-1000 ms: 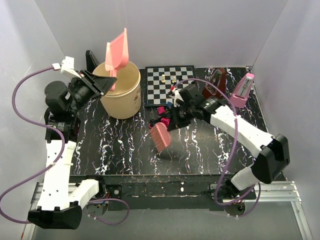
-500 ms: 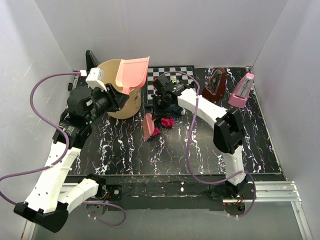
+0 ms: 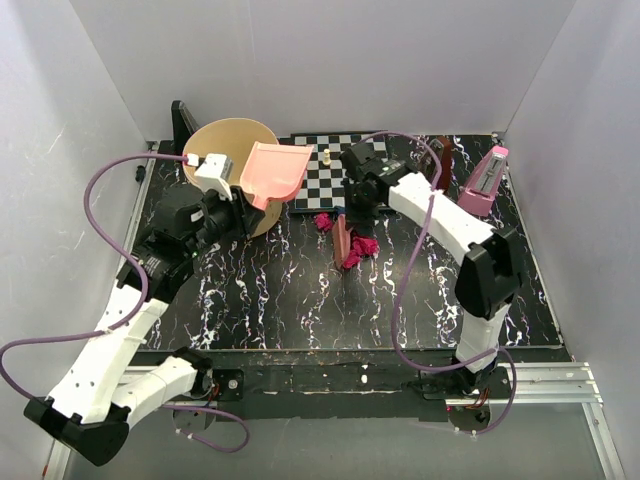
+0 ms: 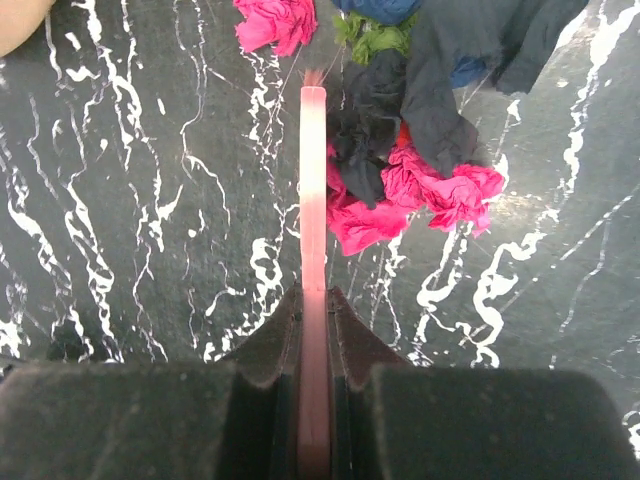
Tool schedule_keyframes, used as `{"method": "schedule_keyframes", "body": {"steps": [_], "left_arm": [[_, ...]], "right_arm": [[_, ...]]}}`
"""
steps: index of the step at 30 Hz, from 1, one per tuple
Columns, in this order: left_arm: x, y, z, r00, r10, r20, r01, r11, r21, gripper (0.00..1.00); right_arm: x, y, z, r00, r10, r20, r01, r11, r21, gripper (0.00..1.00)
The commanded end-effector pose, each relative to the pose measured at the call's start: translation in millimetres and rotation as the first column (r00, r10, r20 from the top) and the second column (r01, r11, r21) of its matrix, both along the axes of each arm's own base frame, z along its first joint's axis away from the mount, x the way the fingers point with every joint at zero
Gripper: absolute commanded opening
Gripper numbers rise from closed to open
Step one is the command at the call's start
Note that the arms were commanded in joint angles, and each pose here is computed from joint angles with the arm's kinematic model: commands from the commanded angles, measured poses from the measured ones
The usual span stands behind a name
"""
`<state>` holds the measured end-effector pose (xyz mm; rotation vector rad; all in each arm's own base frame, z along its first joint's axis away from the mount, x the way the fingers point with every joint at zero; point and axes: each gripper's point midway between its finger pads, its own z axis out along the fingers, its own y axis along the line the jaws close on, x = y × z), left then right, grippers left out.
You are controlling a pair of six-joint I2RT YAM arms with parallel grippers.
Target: Sweep away the paper scraps from the table
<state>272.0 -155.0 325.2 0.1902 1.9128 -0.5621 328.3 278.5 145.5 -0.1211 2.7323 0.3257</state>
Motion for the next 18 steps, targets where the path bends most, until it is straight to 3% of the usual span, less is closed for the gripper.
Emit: {"method": "schedule_keyframes", "body": {"steps": [1, 4, 7, 12, 18], "left_arm": [[-12.7, -9.1, -8.2, 0.998, -0.055, 0.008, 0.055, 0.997, 0.05, 0.0], [-17.6, -13.5, -24.1, 0.998, -0.057, -0.025, 0.06, 0.992, 0.112, 0.0], [-26.1, -23.3, -46.7, 0.994, -0.078, -0.078, 0.092, 0.976, 0.196, 0.0], [-46.9, -40.8, -88.0, 0.973, -0.151, -0.173, 0.202, 0.921, 0.334, 0.0], [-69.7, -53.3, -135.9, 0.927, -0.199, -0.317, 0.324, 0.852, 0.411, 0.0]], "right_arm": [[-5.8, -8.6, 49.8, 0.99, 0.115, 0.084, -0.122, 0.989, 0.078, 0.01], [-5.6, -13.3, 89.6, 0.976, 0.145, 0.163, -0.169, 0.976, 0.14, 0.01], [1.2, -34.1, 111.7, 0.958, 0.153, 0.244, -0.183, 0.977, 0.105, 0.01], [26.2, -94.6, 101.7, 0.938, 0.155, 0.31, -0.113, 0.982, -0.15, 0.01], [61.8, -153.2, 89.7, 0.913, 0.27, 0.306, -0.062, 0.833, -0.55, 0.01]]}}
